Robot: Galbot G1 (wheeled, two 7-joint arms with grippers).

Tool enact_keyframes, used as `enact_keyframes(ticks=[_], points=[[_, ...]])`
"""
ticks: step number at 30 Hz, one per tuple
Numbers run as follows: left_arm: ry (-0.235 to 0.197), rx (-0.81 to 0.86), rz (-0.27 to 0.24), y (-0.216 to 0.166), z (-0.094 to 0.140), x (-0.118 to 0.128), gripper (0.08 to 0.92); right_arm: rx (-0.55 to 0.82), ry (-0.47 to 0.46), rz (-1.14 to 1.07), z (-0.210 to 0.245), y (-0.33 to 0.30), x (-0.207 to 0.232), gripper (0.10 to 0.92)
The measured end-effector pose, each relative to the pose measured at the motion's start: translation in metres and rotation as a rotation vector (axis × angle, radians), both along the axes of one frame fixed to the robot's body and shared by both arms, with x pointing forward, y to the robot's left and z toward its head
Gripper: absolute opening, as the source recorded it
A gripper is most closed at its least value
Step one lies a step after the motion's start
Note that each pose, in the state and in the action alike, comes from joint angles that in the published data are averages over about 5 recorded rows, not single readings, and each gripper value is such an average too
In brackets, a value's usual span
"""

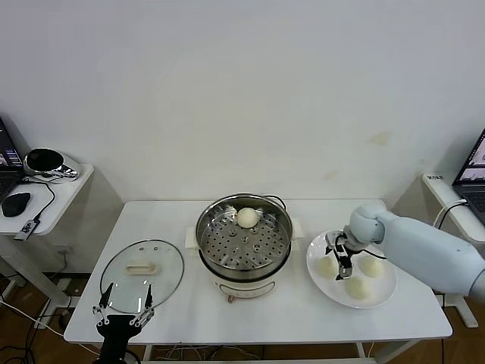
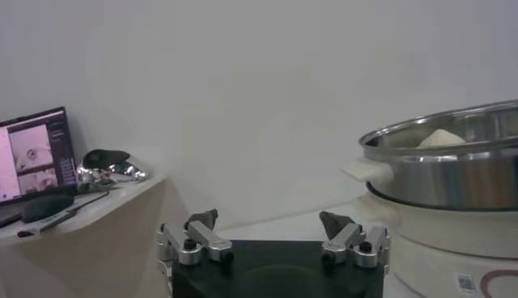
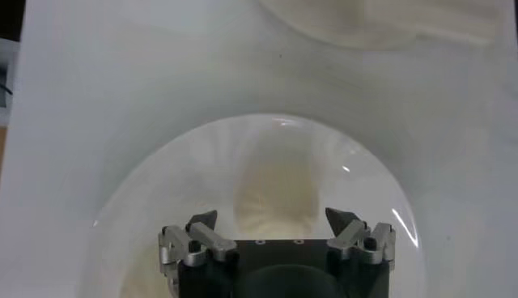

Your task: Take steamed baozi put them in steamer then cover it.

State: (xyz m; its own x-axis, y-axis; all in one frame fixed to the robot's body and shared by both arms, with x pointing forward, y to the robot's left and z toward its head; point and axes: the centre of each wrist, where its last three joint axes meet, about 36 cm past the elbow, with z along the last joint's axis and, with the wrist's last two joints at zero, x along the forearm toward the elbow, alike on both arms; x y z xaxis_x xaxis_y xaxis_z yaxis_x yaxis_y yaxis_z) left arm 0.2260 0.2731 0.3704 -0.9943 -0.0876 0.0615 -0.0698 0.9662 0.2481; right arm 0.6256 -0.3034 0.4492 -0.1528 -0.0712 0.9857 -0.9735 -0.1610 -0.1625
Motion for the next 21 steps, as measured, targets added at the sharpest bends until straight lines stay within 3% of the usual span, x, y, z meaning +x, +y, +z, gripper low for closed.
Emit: enact_keyframes(ticks=[13,21], points=[[-0.003,0.000,-0.001,0.000,0.001,0.000,0.823,0.000,-0.015,-0.008,0.013,-0.003,0.005,0.610],[-0.013,-0.004,-0.010,-0.002,0.002,0.004,0.823,0.002,-0.045,-0.027,0.060,-0.018,0.005,0.606]])
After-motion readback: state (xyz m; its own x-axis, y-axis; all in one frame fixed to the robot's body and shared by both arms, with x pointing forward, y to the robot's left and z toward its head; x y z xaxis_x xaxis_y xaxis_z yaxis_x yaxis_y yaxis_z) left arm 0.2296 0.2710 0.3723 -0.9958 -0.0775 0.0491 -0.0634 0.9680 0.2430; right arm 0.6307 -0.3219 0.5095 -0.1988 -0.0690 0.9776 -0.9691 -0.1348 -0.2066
